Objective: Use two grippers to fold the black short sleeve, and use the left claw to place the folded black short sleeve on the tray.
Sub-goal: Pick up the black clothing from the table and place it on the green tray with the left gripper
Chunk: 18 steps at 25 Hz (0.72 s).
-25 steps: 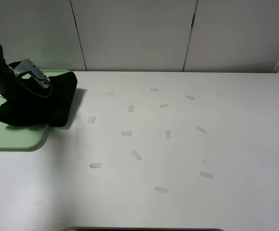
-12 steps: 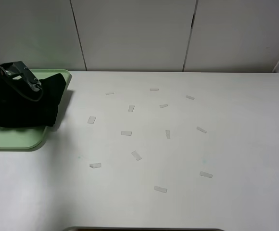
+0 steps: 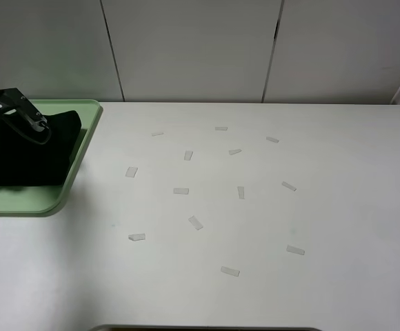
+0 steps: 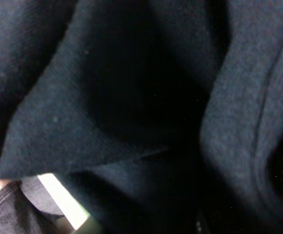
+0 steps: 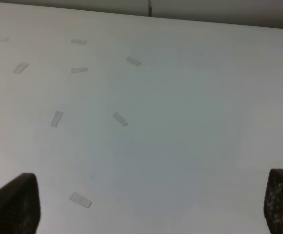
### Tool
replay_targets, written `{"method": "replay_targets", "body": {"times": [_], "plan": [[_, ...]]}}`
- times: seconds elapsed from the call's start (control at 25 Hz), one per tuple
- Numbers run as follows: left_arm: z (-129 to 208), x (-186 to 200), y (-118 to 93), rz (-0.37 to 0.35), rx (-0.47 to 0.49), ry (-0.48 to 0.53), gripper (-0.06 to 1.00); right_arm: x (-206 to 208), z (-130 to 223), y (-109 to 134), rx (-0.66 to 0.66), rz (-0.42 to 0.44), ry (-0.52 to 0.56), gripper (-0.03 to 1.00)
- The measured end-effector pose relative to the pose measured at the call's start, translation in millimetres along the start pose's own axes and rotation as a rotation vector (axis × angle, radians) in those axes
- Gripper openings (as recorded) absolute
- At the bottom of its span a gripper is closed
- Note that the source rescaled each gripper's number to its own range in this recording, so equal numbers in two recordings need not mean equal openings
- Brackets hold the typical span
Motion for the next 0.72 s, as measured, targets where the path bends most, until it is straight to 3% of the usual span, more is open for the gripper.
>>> {"method": "replay_targets", "body": {"times": [0.28, 0.36, 0.52, 0.6, 0.72], "plan": [[0.2, 0.0, 0.0, 0.0, 0.009, 0.002, 0.16, 0.0, 0.0, 0.0, 0.0, 0.0, 0.0, 1.0], [0.1, 0.7, 0.8, -0.004, 0.008, 0.0, 0.31, 0.0, 0.0, 0.0, 0.0, 0.0, 0.0, 1.0], [-4.0, 10.2, 10.2, -0.039, 0.062, -0.063, 0.83, 0.0, 0.0, 0.0, 0.0, 0.0, 0.0, 1.0], [-7.9, 19.0, 15.9, -0.059, 0.096, -0.111, 0.93, 0.0, 0.0, 0.0, 0.0, 0.0, 0.0, 1.0], [-10.8, 30.5, 22.2, -0.081, 0.117, -0.156, 0.98, 0.0, 0.0, 0.0, 0.0, 0.0, 0.0, 1.0]]}}
Point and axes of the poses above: a point on each arm's last joint axis where the gripper is mounted, x pointing back along that axis away from the gripper, y along the wrist's bending axis when the last joint is at zero, z = x × y, the point moved 3 cm from there along -x, pointing out along that axis toward the gripper, and after that the axes turned 1 degree about x, right-handed, at the moved point
